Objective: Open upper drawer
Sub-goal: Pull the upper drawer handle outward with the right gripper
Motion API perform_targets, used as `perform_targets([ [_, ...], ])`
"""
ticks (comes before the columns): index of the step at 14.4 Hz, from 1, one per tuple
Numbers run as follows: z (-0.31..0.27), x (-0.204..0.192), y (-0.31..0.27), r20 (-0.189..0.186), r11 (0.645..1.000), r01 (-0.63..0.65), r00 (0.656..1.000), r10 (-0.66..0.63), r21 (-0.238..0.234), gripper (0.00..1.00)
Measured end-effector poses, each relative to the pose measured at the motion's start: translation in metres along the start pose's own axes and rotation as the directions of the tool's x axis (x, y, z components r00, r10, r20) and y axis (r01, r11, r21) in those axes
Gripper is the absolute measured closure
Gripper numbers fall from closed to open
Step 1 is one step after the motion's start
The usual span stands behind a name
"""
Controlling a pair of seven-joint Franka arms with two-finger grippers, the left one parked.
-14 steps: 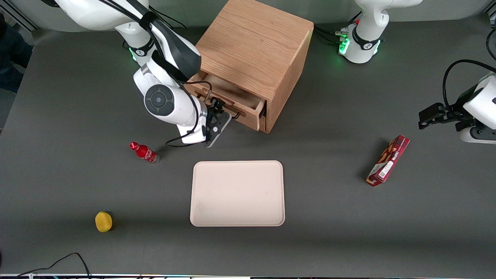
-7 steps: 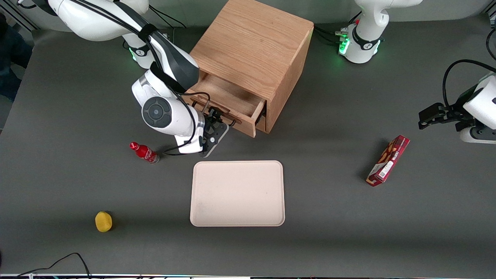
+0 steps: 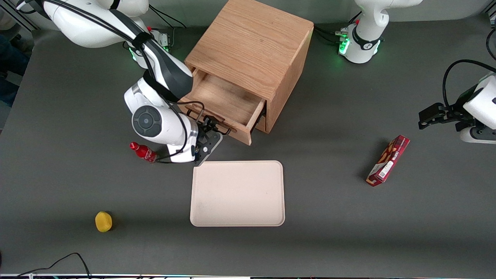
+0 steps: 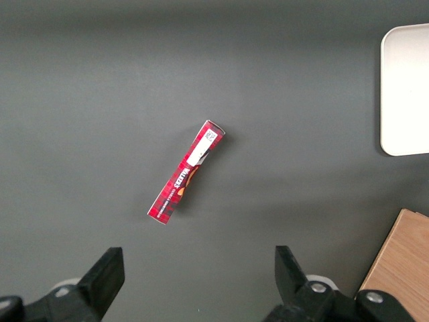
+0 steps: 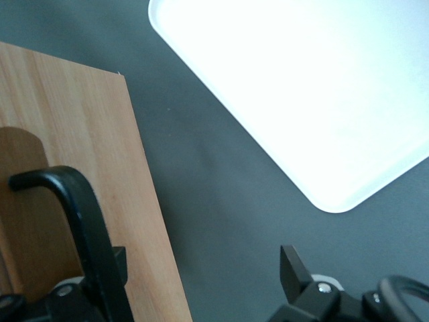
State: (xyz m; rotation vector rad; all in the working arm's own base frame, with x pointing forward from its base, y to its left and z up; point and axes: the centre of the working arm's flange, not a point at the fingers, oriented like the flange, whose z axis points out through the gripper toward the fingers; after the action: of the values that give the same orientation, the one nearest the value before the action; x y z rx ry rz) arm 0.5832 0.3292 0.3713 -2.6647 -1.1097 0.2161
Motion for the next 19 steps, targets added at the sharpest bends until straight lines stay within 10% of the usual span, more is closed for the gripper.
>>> perform_targets([
  [19,-0.018,0.002,0.067,-0.042,0.997,-0.056,0.998,0.054,-0.045,0.0],
])
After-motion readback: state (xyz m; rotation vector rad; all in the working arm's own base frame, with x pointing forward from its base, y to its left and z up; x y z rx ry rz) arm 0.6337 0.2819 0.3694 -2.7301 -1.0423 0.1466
